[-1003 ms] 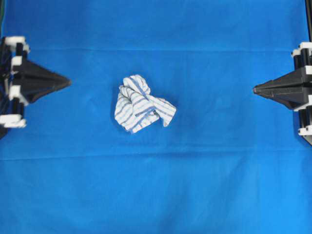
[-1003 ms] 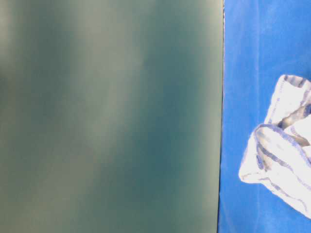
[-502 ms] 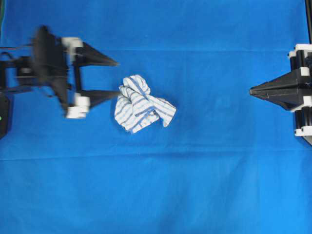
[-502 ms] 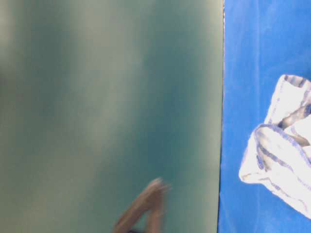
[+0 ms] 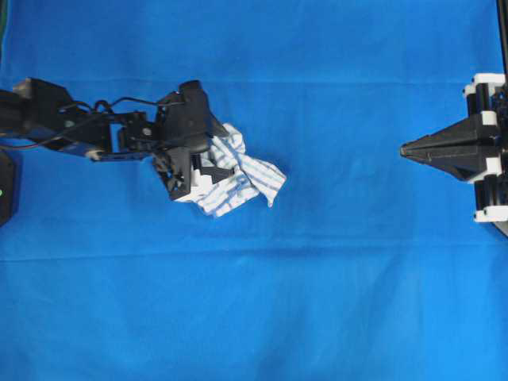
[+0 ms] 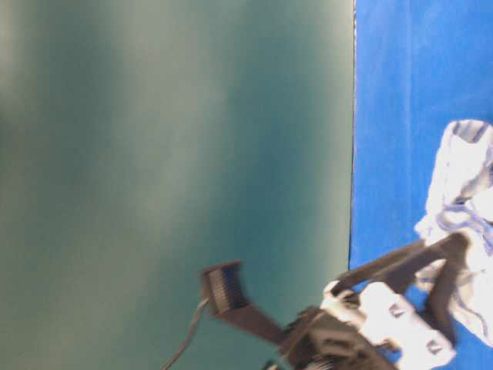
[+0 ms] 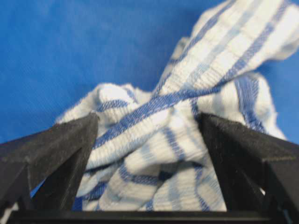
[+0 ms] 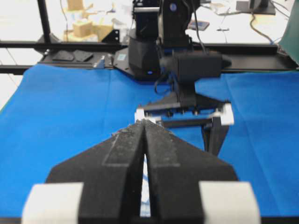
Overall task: Hand over the towel.
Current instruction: 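Move the left gripper to the striped towel and grasp it, then lift the towel with the left gripper and hold it mid-table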
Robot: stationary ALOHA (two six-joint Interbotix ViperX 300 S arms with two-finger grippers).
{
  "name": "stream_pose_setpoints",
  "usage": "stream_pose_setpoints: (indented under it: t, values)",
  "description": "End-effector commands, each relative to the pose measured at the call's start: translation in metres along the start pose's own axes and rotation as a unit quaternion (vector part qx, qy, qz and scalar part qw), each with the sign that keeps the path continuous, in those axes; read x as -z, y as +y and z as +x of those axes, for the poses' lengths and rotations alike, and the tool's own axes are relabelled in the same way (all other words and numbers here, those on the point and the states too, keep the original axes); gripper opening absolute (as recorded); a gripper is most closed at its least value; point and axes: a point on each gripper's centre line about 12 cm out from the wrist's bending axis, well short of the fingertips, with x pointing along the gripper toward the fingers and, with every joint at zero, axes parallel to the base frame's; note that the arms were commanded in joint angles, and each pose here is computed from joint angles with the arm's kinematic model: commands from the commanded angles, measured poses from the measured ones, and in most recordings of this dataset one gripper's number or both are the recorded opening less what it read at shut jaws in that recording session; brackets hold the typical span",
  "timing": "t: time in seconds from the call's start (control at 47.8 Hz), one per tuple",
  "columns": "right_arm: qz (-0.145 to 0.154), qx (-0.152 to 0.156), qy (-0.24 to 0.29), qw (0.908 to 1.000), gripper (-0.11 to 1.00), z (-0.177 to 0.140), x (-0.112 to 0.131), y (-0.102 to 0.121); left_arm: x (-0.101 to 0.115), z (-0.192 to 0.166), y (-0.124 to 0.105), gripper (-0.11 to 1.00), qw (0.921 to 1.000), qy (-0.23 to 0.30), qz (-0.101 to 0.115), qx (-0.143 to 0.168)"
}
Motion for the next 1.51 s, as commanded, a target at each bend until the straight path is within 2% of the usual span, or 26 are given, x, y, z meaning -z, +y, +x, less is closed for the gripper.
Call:
stream_pose_setpoints:
  t: [0.0,0.188,0.251,0.314,0.418,0.543,0.585,0.753,0.857,1.003,1.191,1.317,1.484]
  values:
    - [-0.001,0.000,-0.013,0.9999,0.00,0.004,-0.011,0.000,-0.006,0.005,0.002,0.94,1.0000,-0.006,-0.003,-0.003]
    - [-0.001,0.000,-0.012,0.9999,0.00,0.004,-0.011,0.000,-0.006,0.005,0.001,0.92,1.0000,0.000,-0.002,-0.002]
    - [-0.001,-0.001,-0.012,0.9999,0.00,0.004,-0.011,0.000,-0.007,0.005,0.000,0.87,1.0000,0.002,-0.001,-0.001]
    - [-0.001,0.000,-0.012,0.9999,0.00,0.004,-0.011,0.000,-0.009,0.004,-0.001,0.76,1.0000,0.002,0.001,0.001]
    - [-0.001,0.000,-0.012,0.9999,0.00,0.005,-0.011,0.000,-0.013,0.002,-0.003,0.46,0.9999,-0.005,0.008,0.004]
    - [-0.001,0.000,-0.012,0.9999,0.00,0.005,-0.011,0.000,-0.026,-0.005,-0.005,0.16,0.9995,-0.023,0.022,0.005]
    - [-0.001,0.000,-0.012,0.9999,0.00,0.005,-0.011,0.000,-0.031,-0.010,-0.005,0.15,0.9992,-0.031,0.026,0.005]
    - [-0.002,0.000,-0.012,0.9999,0.00,0.005,-0.011,0.000,-0.078,-0.047,-0.009,0.15,0.9935,-0.109,0.031,0.008]
    - [-0.002,-0.001,-0.012,0.9999,0.00,0.005,-0.011,0.000,-0.108,-0.080,-0.015,0.15,0.9856,-0.165,0.034,0.014]
    - [-0.002,0.000,-0.008,1.0000,0.00,0.005,-0.011,0.000,-0.134,-0.122,-0.025,0.15,0.9722,-0.229,0.038,0.028]
    - [-0.002,0.000,-0.008,1.0000,0.00,0.005,-0.011,0.000,-0.154,-0.166,-0.039,0.15,0.9547,-0.290,0.044,0.051]
    - [0.000,-0.001,-0.005,1.0000,0.00,0.005,-0.011,0.000,-0.157,-0.184,-0.046,0.15,0.9461,-0.315,0.046,0.062]
    - [0.001,0.000,0.002,1.0000,0.00,0.005,-0.009,0.000,-0.158,-0.186,-0.047,0.15,0.9446,-0.318,0.048,0.064]
